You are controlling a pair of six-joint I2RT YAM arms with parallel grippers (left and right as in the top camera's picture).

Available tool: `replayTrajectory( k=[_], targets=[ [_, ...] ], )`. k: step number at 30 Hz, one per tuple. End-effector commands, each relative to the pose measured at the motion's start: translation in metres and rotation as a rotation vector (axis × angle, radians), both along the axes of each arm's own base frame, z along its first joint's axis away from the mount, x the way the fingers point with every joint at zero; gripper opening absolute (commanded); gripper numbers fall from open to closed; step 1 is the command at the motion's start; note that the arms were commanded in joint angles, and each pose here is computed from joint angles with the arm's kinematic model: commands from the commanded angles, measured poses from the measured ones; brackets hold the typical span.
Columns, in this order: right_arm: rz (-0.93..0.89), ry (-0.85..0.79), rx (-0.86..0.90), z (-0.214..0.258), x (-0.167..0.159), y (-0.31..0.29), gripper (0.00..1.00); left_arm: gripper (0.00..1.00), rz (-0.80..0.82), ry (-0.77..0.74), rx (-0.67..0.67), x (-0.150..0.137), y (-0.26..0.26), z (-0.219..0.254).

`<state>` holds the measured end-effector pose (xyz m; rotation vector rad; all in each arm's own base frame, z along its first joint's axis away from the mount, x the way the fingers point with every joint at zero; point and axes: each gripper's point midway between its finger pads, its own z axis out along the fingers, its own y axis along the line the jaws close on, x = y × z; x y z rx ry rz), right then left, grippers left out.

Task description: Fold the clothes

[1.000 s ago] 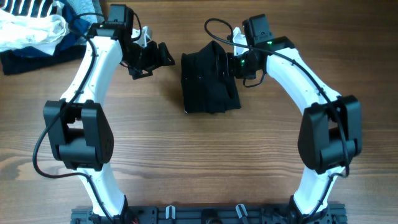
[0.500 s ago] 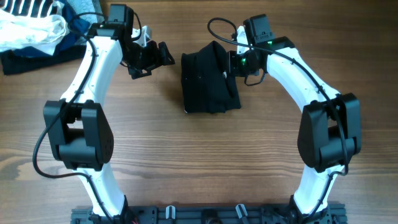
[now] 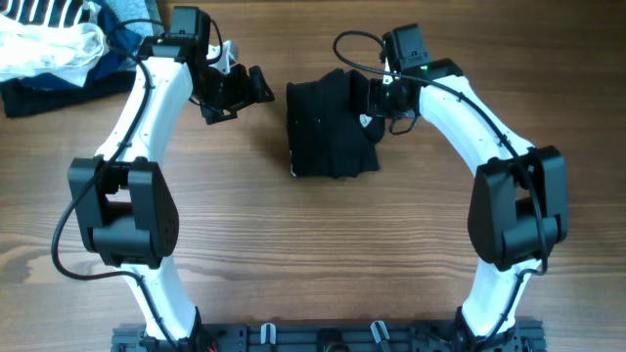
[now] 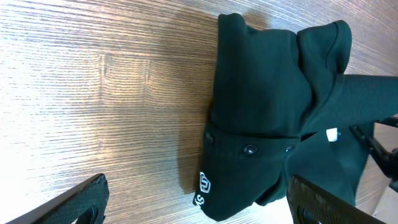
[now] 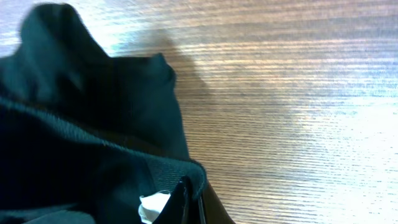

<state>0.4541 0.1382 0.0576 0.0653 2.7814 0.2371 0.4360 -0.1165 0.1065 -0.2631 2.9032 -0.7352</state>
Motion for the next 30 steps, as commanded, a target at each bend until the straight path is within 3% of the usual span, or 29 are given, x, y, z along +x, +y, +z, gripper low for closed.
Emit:
replayTrajectory(
  k=[1, 6, 14, 18, 21, 24, 27, 30],
  targets=[
    [-0.034, 0.081, -0.064, -0.042, -0.009, -0.013, 0.05, 0.92, 0.006, 0.006, 0.008, 0.001, 0.000, -0.003],
    [-0.035, 0.122, -0.079, -0.057, -0.015, -0.016, 0.31, 0.92, 0.006, 0.007, 0.008, 0.001, 0.000, -0.003],
    [-0.100, 0.114, -0.080, -0.009, -0.010, -0.032, 0.40, 0.93, 0.005, 0.007, 0.008, 0.001, 0.000, -0.004],
    [-0.145, 0.058, -0.058, 0.046, -0.002, -0.047, 0.50, 0.93, 0.005, 0.007, 0.008, 0.001, 0.000, -0.004],
    [-0.137, -0.002, 0.017, 0.091, -0.002, -0.047, 0.51, 0.93, 0.005, 0.007, 0.008, 0.001, 0.000, -0.003],
    [0.017, -0.067, 0.191, 0.128, -0.004, -0.014, 0.43, 0.93, 0.005, 0.006, 0.008, 0.001, -0.001, -0.003],
    [0.167, -0.123, 0.389, 0.156, -0.005, 0.026, 0.04, 0.93, 0.003, 0.006, 0.008, 0.001, -0.002, -0.003],
    [0.268, -0.151, 0.518, 0.165, -0.003, 0.058, 0.04, 0.93, -0.004, 0.006, 0.008, 0.000, -0.004, -0.003]
  ],
)
